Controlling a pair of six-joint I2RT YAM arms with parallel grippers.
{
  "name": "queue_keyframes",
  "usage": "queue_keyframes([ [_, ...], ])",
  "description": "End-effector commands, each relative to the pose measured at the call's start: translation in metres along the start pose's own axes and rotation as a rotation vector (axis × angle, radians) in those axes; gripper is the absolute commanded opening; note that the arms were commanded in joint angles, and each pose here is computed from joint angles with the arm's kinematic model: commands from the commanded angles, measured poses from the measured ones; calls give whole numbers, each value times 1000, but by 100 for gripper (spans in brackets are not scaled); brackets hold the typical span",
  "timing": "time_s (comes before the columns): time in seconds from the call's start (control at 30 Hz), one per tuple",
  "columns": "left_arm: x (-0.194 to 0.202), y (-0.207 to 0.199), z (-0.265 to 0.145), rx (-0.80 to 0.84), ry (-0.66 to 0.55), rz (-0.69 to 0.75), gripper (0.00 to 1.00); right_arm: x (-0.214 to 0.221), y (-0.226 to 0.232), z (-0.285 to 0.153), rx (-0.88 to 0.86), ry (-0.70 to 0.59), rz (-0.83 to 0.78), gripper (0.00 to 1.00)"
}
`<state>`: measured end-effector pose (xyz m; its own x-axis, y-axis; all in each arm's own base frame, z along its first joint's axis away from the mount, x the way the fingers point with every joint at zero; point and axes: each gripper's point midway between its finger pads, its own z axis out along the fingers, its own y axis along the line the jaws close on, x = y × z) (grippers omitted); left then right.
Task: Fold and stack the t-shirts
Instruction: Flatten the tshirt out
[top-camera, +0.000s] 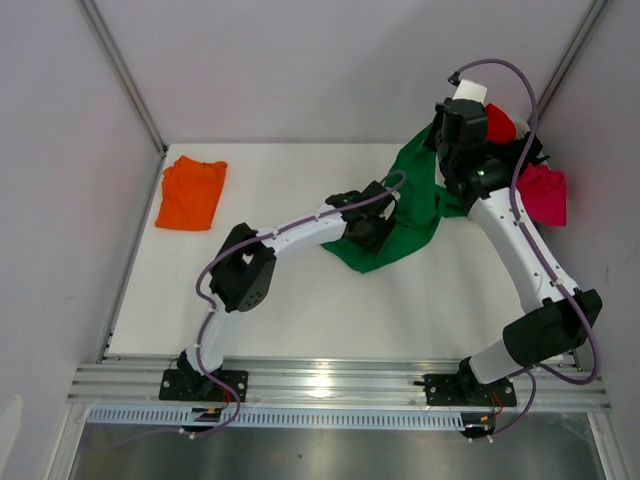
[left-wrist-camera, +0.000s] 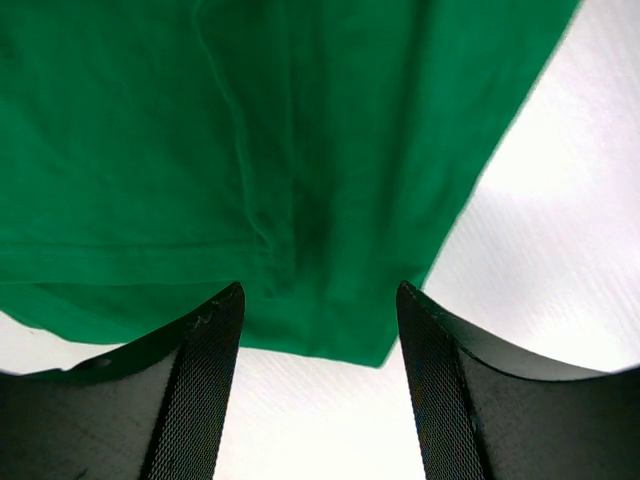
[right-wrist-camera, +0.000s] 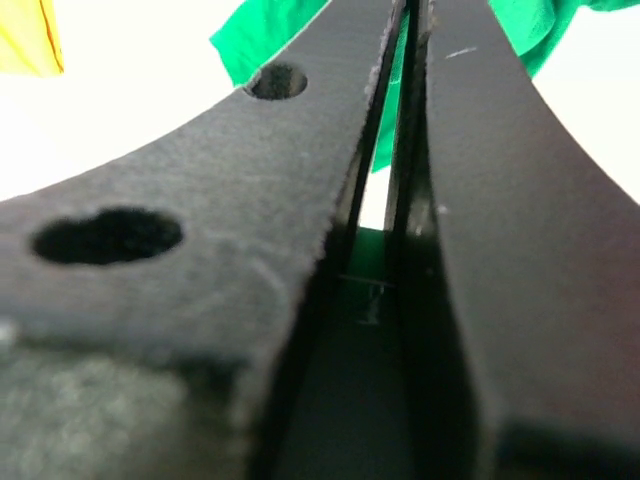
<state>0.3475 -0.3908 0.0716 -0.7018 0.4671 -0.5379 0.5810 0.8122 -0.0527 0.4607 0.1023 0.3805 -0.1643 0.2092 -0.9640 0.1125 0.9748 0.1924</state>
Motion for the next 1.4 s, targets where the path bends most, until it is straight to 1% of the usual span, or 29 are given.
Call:
queue_keyframes([
  [0.0, -8, 15, 6, -66, -17, 16, 65, -29, -4, -14, -19, -75, 34, 0],
  [0.3, -4, 20, 21, -61, 11, 9, 65, -21, -6, -10, -11, -60, 36, 0],
  [0.43, -5, 25, 23, -64, 11, -9, 63, -14, -9, -8, -7, -50, 34, 0],
  [0.5, -5, 27, 23, -66, 9, -14, 51, -12, -11, -7, -7, -45, 36, 0],
  [0.53, -6, 28, 22, -69, 7, -23, 33, -11, -10, -6, -9, -45, 37, 0],
  [0.57, -5, 29, 23, -77, 10, -28, 20, -11, -10, -6, -10, -48, 40, 0],
  [0.63, -5, 31, 24, -73, 12, -41, 5, -8, -10, -5, -11, -41, 41, 0],
  [0.67, -3, 33, 24, -76, 17, -45, 1, -8, -11, -4, -10, -42, 43, 0],
  [0.9, 1, 38, 25, -84, 18, -54, 1, -1, -9, -2, -17, -29, 44, 0],
  [1.0, -2, 48, 13, -129, 15, -64, 0, -3, -10, -3, -16, -34, 43, 0],
  [1.1, -20, 70, -22, -191, -44, -91, 1, -8, -14, -5, -5, -49, 39, 0],
  [1.13, -29, 76, -42, -193, -86, -111, 1, -12, -17, -7, 3, -58, 45, 0],
  [1.17, -36, 81, -53, -191, -111, -129, 1, -13, -18, -7, 6, -65, 46, 0],
  [1.23, -46, 102, -75, -211, -151, -181, 1, -16, -22, -8, 13, -72, 46, 0],
  [1.33, -66, 135, -123, -285, -241, -222, 1, -23, -30, -9, 28, -88, 56, 0],
  [1.37, -65, 141, -130, -307, -239, -224, 1, -26, -34, -10, 34, -93, 60, 0],
])
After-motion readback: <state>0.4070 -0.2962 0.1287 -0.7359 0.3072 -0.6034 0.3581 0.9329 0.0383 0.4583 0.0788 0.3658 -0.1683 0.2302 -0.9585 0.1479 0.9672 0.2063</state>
